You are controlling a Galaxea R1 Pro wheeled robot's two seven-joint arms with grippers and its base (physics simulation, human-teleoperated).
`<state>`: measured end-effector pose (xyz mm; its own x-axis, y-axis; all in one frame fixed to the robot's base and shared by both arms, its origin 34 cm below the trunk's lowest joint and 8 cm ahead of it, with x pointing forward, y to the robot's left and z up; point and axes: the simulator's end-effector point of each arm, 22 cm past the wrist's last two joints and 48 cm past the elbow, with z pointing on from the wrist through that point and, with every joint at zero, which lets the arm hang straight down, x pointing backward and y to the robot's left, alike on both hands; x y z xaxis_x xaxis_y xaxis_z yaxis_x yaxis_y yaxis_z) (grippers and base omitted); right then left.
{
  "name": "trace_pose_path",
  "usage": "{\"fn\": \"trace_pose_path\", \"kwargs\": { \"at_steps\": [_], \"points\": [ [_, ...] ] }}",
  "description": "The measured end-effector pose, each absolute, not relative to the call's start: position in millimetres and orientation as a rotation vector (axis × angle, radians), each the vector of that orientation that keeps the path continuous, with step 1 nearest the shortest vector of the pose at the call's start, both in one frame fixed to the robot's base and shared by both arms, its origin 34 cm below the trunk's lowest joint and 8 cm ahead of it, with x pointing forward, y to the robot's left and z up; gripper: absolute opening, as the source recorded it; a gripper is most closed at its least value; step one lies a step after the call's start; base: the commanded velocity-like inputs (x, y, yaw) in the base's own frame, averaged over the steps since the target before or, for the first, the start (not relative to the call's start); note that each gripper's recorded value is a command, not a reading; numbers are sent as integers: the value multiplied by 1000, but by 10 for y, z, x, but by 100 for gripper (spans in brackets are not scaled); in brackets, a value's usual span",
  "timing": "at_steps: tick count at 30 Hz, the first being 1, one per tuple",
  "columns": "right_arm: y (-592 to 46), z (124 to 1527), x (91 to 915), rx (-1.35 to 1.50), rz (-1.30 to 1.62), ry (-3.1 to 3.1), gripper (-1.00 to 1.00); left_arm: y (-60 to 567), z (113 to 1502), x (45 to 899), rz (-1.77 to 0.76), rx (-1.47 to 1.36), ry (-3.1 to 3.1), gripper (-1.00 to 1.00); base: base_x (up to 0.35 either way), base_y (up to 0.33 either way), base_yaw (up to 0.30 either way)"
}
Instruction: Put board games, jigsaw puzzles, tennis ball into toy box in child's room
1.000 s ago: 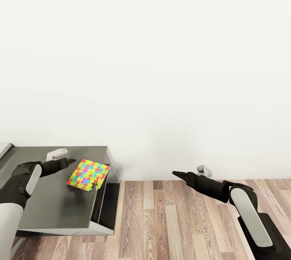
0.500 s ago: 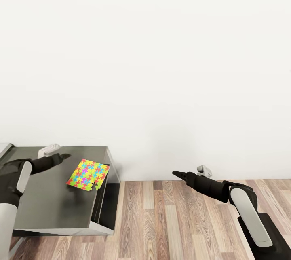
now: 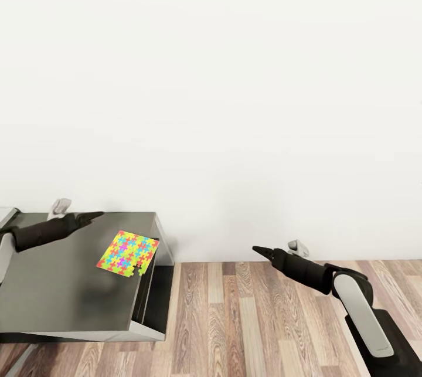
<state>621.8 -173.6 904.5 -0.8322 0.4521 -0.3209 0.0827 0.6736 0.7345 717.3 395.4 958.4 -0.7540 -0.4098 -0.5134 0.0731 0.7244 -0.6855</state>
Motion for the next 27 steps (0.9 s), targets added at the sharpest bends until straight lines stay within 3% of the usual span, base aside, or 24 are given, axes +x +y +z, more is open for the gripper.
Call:
{"fn": "trace_pose_path", "kwargs": {
  "at_steps": [27],
  "points": [
    [-1308,9295,6129,236,1368,2182,100,2712,9905,6256,-1543,168,2189,100,0,0,0]
  ]
}}
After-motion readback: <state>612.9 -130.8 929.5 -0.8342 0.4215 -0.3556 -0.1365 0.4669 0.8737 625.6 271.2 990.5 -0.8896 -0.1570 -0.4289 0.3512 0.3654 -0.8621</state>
